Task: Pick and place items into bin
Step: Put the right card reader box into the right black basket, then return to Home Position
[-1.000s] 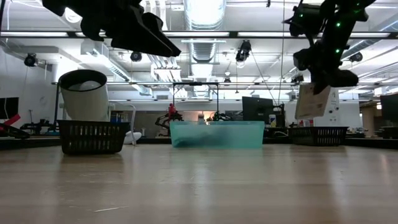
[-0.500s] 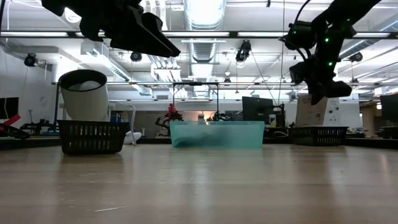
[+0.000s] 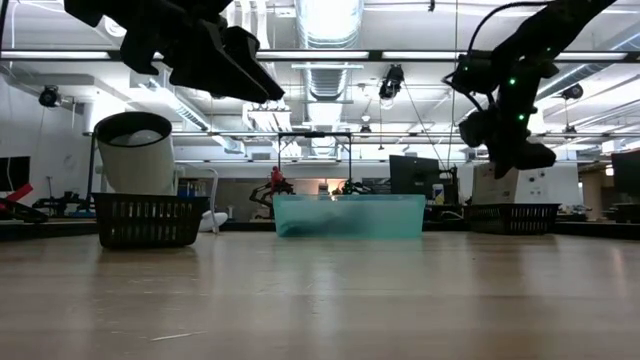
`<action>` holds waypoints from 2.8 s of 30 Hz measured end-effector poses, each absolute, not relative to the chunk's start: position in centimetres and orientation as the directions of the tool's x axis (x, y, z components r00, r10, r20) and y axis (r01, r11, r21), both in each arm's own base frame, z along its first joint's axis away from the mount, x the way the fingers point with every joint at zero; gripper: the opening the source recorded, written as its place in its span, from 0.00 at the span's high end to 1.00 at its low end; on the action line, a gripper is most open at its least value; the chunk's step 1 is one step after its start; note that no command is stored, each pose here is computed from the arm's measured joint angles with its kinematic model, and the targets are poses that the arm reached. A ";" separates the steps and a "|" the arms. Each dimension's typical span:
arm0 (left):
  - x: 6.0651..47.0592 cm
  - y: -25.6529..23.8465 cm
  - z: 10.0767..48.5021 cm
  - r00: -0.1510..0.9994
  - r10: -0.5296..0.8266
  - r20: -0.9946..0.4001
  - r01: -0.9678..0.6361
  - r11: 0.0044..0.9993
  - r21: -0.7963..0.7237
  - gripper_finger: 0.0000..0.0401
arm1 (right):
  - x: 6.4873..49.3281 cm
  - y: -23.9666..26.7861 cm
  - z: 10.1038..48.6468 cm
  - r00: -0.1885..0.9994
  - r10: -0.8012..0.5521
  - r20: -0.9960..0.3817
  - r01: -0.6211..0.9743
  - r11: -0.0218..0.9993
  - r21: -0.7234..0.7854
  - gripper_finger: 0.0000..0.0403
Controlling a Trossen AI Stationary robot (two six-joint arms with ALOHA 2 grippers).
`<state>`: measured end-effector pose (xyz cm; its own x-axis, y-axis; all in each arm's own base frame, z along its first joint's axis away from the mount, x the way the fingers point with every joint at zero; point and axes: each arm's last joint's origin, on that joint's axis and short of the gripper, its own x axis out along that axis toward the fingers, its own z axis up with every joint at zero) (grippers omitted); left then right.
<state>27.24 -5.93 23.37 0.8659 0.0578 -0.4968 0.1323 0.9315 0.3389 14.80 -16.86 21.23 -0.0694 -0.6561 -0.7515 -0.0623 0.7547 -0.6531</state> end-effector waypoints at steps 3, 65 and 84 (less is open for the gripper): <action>27.2 -5.9 23.4 0.866 0.058 -0.496 0.133 0.931 0.340 0.40 | 14.8 -17.1 20.8 -0.086 -0.644 -0.760 -0.090 0.765 -0.638 0.93; 27.4 -5.5 23.6 0.869 0.137 -0.475 0.058 0.926 0.374 0.40 | 16.8 -15.8 26.2 0.153 -0.380 -0.912 0.466 0.842 -0.273 0.53; 22.5 -2.6 23.6 0.978 0.169 -0.123 -0.135 0.961 0.242 0.40 | 17.0 -4.1 22.9 0.931 -0.287 -0.227 0.266 0.957 -0.119 0.76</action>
